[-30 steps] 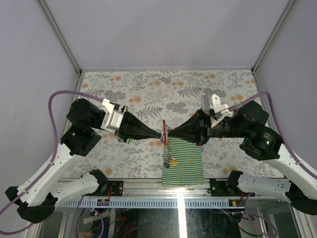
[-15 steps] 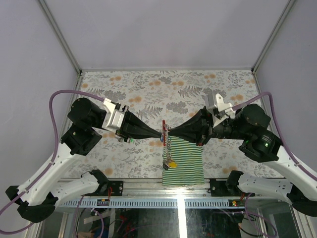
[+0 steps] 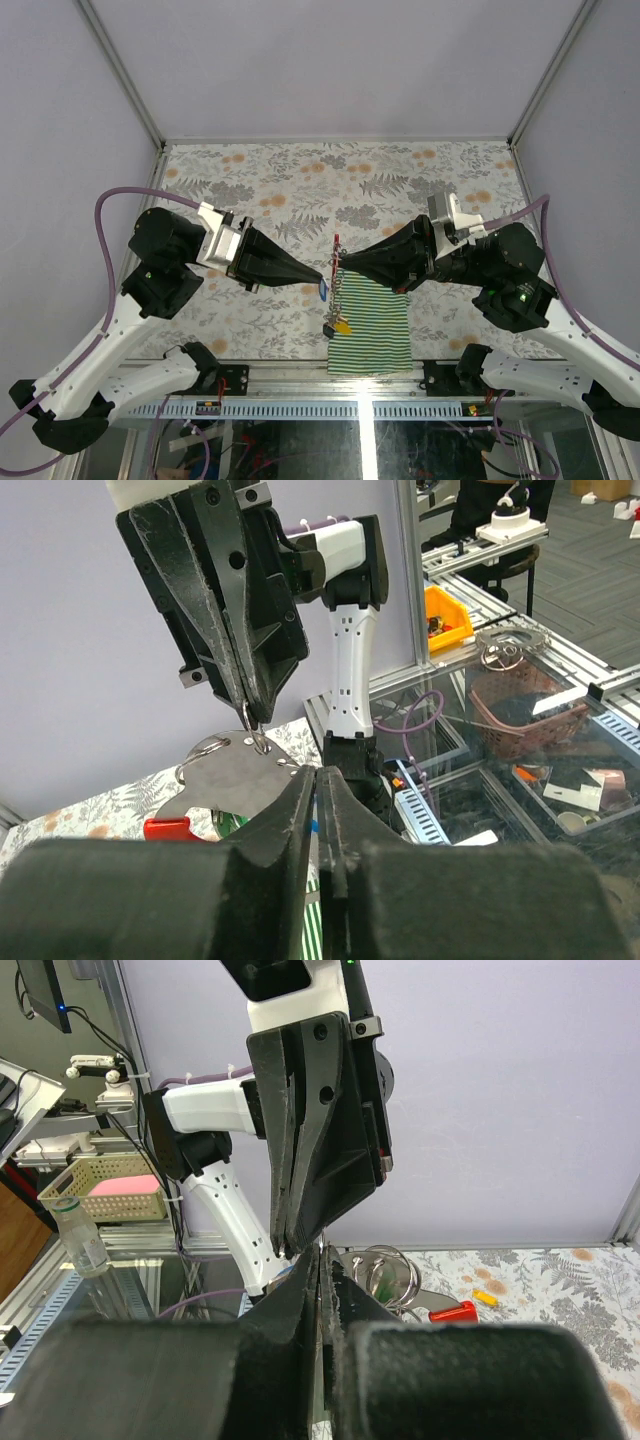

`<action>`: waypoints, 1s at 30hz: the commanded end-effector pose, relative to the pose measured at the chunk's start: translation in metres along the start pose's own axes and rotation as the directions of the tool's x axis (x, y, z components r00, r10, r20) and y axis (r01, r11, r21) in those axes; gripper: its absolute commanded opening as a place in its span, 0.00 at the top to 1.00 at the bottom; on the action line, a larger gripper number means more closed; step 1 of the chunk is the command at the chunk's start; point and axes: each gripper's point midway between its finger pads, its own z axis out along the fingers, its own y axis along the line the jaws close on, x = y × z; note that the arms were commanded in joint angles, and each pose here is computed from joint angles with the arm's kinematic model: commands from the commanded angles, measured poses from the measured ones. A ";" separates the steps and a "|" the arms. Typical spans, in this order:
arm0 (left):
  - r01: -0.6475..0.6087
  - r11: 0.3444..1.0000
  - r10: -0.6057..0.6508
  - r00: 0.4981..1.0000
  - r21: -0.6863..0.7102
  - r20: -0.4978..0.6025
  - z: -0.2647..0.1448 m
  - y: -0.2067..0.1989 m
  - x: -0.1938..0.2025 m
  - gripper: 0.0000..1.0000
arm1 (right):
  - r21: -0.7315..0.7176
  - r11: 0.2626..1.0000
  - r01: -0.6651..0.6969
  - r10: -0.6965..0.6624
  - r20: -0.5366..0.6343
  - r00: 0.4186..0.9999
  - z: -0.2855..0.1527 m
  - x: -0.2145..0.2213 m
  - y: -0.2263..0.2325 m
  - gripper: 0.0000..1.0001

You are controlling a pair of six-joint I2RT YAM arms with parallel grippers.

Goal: Put the keys on the keyring

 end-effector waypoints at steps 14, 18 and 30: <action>0.034 0.971 -0.024 0.999 -0.236 0.046 -0.008 0.030 -0.001 0.98 | 0.186 0.978 0.099 -0.104 0.019 0.994 -0.021 -0.025 -0.021 1.00; 0.104 0.929 -0.085 0.994 -0.355 0.067 -0.018 0.043 0.013 0.88 | 0.300 0.945 0.132 -0.100 -0.120 0.988 -0.040 0.004 -0.041 1.00; 0.083 0.932 -0.067 0.996 -0.352 0.056 -0.021 0.038 0.035 0.75 | 0.166 0.956 0.240 -0.221 -0.129 0.967 -0.042 0.030 -0.026 1.00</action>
